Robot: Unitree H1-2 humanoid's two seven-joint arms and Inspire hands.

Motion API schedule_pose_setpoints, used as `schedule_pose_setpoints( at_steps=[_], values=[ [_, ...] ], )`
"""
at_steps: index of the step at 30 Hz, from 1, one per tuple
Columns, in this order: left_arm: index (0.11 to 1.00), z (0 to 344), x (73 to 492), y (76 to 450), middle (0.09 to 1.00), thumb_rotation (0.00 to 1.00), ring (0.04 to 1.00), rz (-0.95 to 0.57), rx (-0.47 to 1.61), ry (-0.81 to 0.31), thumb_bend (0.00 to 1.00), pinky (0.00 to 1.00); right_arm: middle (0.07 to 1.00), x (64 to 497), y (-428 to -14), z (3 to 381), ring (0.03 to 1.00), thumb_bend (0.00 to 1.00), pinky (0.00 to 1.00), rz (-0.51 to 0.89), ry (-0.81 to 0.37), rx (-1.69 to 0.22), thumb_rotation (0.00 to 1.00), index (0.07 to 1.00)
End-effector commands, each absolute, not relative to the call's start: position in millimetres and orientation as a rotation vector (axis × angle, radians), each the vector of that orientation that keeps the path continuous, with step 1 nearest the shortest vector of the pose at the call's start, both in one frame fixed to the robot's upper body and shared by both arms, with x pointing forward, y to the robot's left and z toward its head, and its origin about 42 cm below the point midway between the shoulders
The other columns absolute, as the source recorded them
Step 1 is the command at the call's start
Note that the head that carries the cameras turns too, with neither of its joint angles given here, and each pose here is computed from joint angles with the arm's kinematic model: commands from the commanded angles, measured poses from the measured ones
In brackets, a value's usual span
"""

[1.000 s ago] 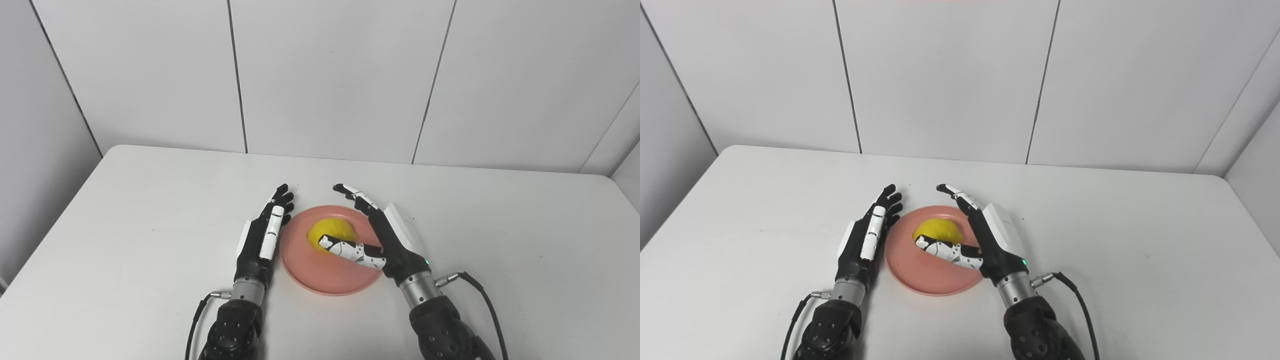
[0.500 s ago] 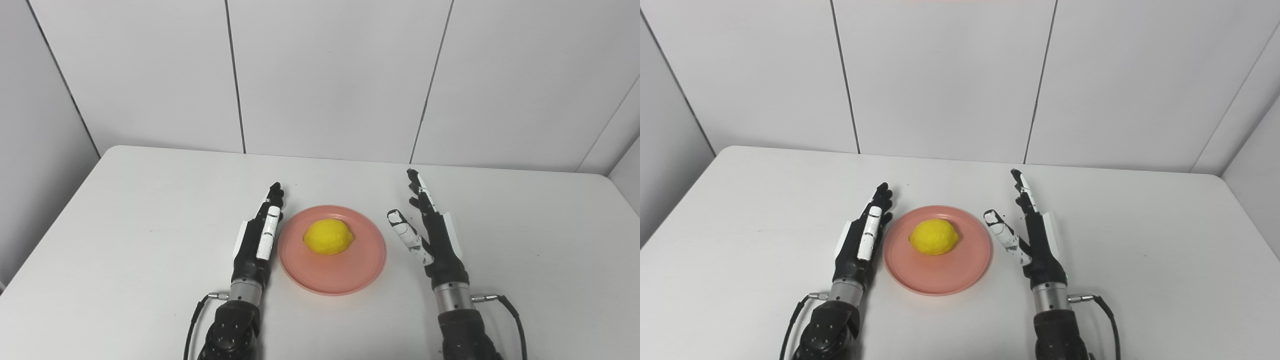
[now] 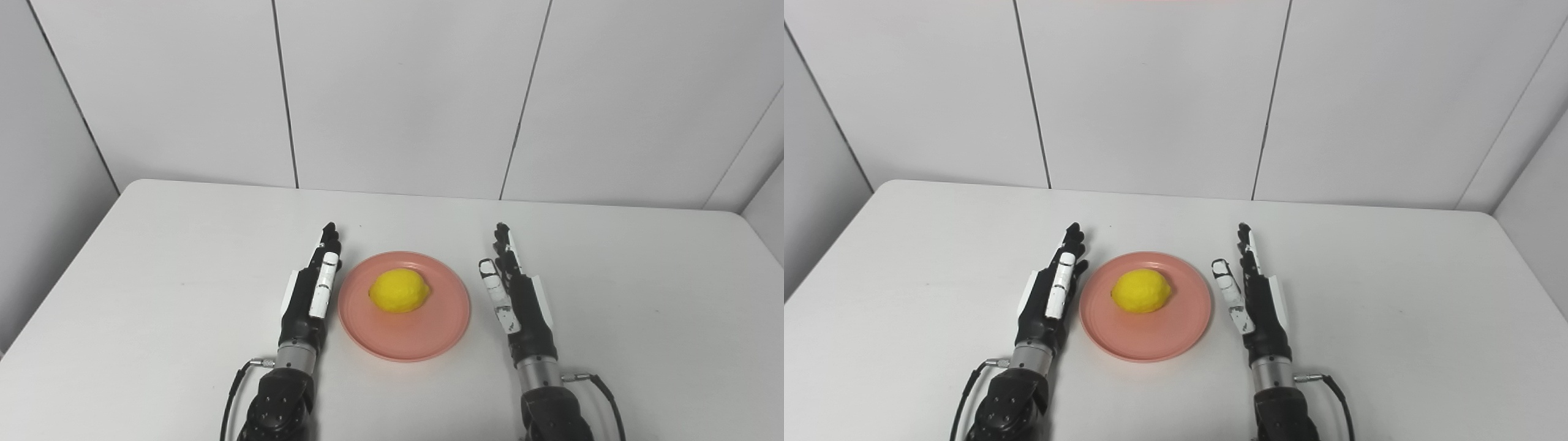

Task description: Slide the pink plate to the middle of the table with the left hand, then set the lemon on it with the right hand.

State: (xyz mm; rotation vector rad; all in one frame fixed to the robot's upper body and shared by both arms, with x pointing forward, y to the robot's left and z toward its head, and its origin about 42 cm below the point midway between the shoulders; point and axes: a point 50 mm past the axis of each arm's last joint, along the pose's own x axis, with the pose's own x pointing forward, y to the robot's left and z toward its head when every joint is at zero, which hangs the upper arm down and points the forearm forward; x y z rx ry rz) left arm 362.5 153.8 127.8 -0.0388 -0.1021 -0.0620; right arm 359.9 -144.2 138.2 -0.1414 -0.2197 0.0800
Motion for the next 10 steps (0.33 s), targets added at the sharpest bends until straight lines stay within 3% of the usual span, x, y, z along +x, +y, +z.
schedule_pose_setpoints(
  at_steps=[1, 10],
  values=[
    [0.991, 134.0, 365.8, 160.7, 1.000, 1.00, 1.000, -0.053, -0.017, -0.122, 0.56, 1.00, 1.000, 367.8, -135.4, 157.3, 1.000, 0.66, 1.00, 0.092, -0.294, -0.125, 1.00, 1.000],
    [0.981, 137.1, 368.0, 164.1, 0.997, 1.00, 1.000, -0.069, -0.042, -0.121, 0.57, 1.00, 1.000, 372.2, -133.3, 156.1, 1.000, 0.68, 1.00, 0.152, -0.280, -0.008, 1.00, 1.000]
  ],
)
